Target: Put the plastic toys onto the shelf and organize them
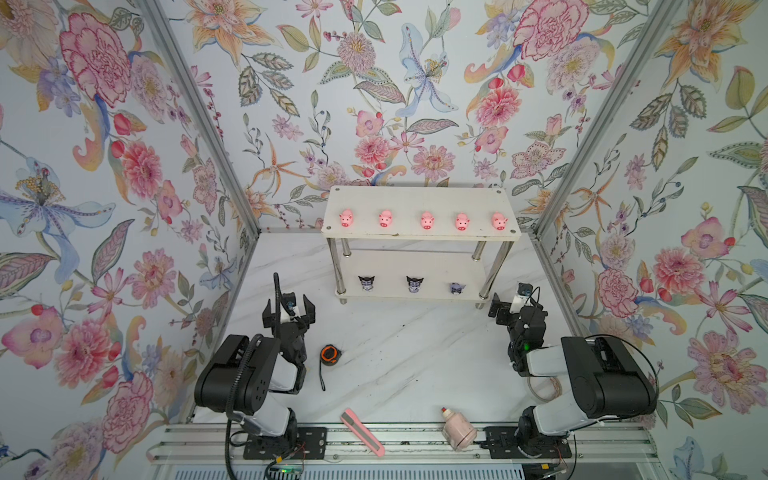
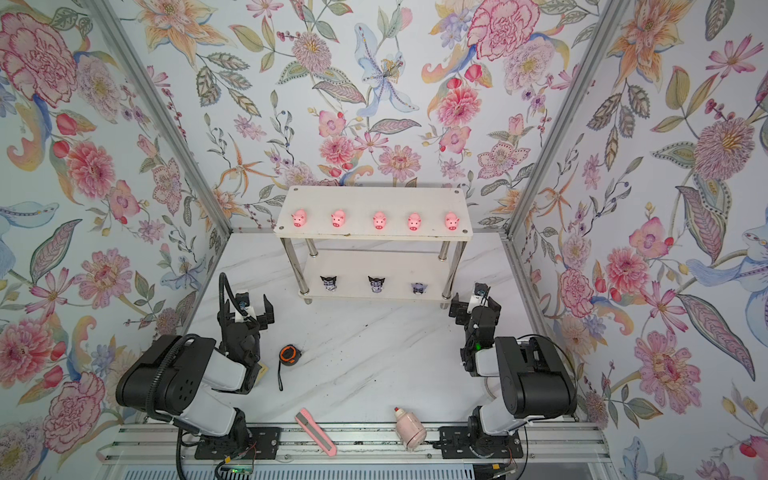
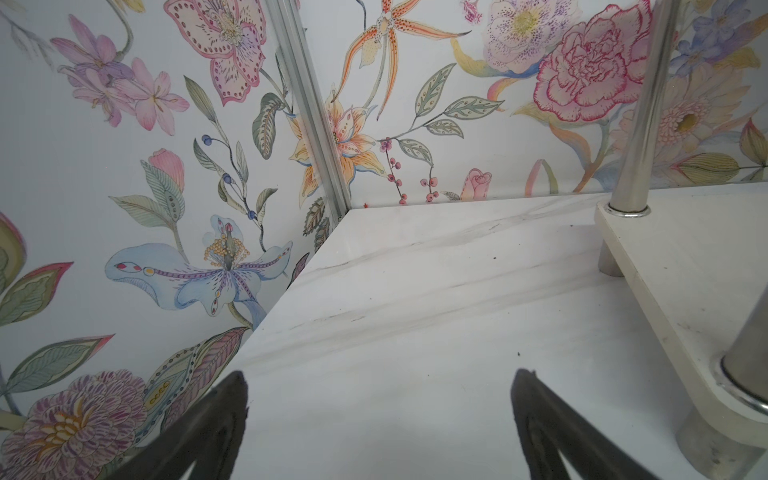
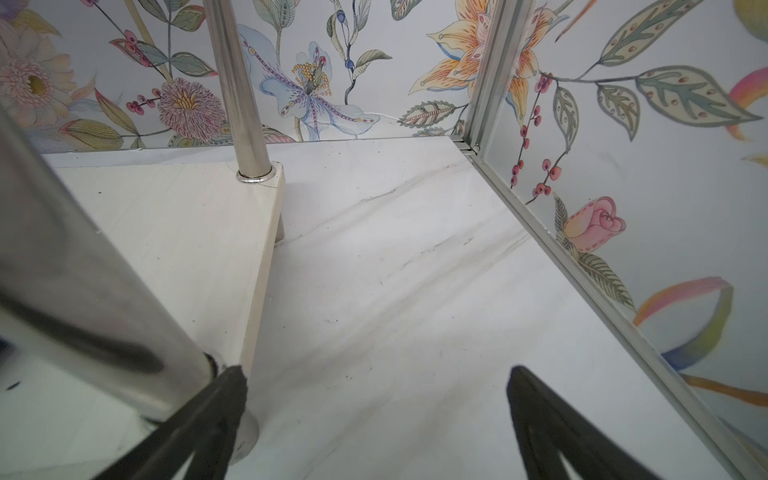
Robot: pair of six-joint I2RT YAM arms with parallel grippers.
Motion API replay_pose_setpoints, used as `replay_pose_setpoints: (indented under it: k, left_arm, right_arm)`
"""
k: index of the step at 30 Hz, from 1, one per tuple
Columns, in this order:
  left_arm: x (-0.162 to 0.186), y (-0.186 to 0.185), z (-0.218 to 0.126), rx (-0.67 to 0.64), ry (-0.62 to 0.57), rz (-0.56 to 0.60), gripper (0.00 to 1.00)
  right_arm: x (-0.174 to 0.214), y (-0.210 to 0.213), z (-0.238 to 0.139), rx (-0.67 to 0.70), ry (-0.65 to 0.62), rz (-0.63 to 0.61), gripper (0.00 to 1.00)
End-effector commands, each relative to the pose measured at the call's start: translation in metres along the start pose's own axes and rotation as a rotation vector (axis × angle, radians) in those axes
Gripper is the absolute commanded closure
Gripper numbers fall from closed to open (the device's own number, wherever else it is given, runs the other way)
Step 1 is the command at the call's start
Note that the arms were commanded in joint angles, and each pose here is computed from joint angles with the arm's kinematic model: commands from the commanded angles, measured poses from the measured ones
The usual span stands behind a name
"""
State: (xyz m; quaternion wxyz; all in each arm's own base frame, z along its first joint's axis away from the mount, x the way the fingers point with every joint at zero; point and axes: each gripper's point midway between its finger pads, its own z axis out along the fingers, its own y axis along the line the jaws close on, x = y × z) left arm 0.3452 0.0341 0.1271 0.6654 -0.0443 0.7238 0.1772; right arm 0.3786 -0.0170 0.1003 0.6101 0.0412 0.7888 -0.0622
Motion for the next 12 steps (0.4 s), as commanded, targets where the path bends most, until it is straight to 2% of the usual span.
replay_pose_setpoints:
  k: [1,5,12]
  left_arm:
    - [-0.0177,0.0131,-0.0037,-0.06,-0.077,-0.046,0.01]
    - [-0.0168,0.0116,-0.0018,-0.057,-0.07,-0.042,0.01]
    - [-0.0156,0.0088,0.0025,-0.05,-0.056,-0.033,0.01]
  right_arm:
    - [-0.0082,0.0062,0.0024,-0.023,-0.026,-0.015,0.01]
    - [-0.0068,0.0156,0.0056,-0.105,-0.007,-0.02,0.01]
    - [-0.0071,0.0154,0.0047,-0.104,-0.013,-0.02,0.01]
